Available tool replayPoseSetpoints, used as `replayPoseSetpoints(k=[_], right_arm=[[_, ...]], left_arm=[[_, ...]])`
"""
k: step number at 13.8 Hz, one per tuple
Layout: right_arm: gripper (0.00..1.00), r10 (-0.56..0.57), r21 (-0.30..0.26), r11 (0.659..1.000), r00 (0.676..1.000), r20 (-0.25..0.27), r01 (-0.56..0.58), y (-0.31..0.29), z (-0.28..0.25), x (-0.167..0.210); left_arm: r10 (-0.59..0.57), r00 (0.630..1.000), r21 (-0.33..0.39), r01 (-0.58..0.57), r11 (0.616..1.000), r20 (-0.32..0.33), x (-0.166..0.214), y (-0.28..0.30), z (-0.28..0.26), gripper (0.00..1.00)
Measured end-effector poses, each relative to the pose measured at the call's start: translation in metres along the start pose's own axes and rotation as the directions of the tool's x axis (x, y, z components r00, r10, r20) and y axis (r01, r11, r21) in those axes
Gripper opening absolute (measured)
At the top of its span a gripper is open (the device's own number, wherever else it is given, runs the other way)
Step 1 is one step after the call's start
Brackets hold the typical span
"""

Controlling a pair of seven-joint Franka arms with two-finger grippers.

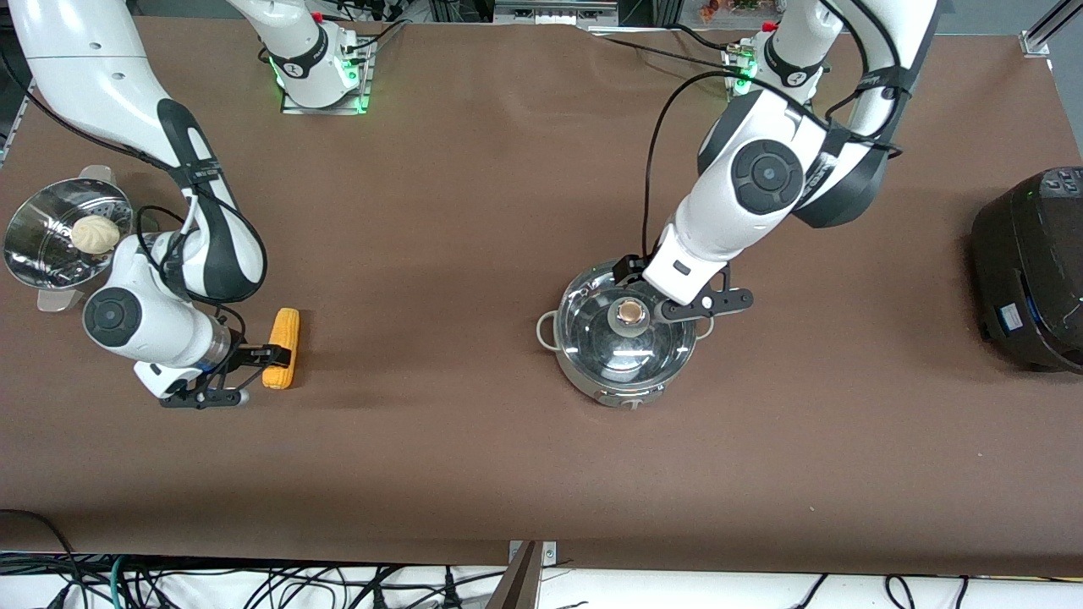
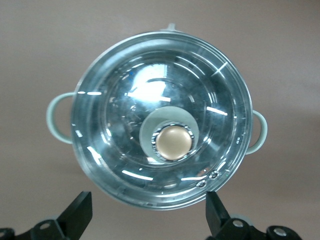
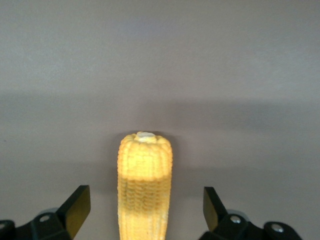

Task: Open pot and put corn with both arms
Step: 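Close the right gripper on the corn while the left gripper grips the knob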

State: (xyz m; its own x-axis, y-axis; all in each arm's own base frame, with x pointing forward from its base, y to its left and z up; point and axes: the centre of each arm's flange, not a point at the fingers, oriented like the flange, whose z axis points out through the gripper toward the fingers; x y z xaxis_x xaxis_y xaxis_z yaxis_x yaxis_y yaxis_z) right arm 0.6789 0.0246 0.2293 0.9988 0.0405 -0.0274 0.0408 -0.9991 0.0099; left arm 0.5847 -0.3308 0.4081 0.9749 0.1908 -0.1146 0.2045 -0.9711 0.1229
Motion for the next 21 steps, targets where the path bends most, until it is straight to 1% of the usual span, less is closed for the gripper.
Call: replayPoseSetpoints(k=[2, 4, 7, 10, 13, 14, 16, 18, 19, 21], right_arm=[[1.00, 0.000, 0.003, 1.000, 1.000, -0.009, 0.000, -0.003, 0.014, -0.007], [1.00, -0.001, 0.004, 1.000, 1.000, -0.005, 0.001, -0.004, 0.024, -0.013], [1.00, -0.002, 0.005, 1.000, 1.000, 0.002, 0.002, -0.005, 0.032, -0.019], [1.00, -0.003, 0.006, 1.000, 1.000, 0.006, 0.003, -0.005, 0.038, -0.023], [1.00, -0.004, 0.006, 1.000, 1.000, 0.011, 0.004, -0.006, 0.042, -0.026], [0.95, -0.004, 0.006, 1.000, 1.000, 0.012, 0.004, -0.006, 0.042, -0.026], [0.71, -0.006, 0.006, 1.000, 1.000, 0.013, 0.006, -0.007, 0.043, -0.027], [0.48, -0.013, 0.006, 1.000, 1.000, 0.010, 0.013, -0.012, 0.041, -0.026], [0.45, -0.015, 0.006, 1.000, 1.000, 0.008, 0.015, -0.013, 0.040, -0.026], [0.45, -0.017, 0.006, 1.000, 1.000, 0.006, 0.017, -0.014, 0.040, -0.026]], left_arm=[[-0.006, 1.000, -0.003, 0.006, 1.000, -0.005, 0.000, 0.008, 0.016, 1.00], [-0.023, 1.000, 0.004, 0.023, 1.000, 0.001, -0.005, 0.018, 0.032, 1.00], [-0.033, 0.999, 0.055, 0.034, 0.998, -0.019, -0.009, 0.027, 0.053, 1.00], [-0.045, 0.998, 0.083, 0.048, 0.995, -0.035, -0.011, 0.031, 0.061, 1.00], [-0.051, 0.997, 0.078, 0.055, 0.995, -0.052, -0.007, 0.030, 0.056, 1.00], [-0.050, 0.997, 0.079, 0.055, 0.995, -0.063, -0.004, 0.030, 0.053, 1.00], [-0.044, 0.996, 0.092, 0.051, 0.994, -0.077, 0.000, 0.028, 0.054, 1.00], [-0.044, 0.996, 0.098, 0.051, 0.994, -0.072, 0.004, 0.029, 0.063, 1.00], [-0.043, 0.997, 0.099, 0.050, 0.994, -0.071, 0.005, 0.029, 0.067, 1.00], [-0.044, 0.996, 0.094, 0.051, 0.994, -0.073, 0.009, 0.031, 0.073, 0.99]])
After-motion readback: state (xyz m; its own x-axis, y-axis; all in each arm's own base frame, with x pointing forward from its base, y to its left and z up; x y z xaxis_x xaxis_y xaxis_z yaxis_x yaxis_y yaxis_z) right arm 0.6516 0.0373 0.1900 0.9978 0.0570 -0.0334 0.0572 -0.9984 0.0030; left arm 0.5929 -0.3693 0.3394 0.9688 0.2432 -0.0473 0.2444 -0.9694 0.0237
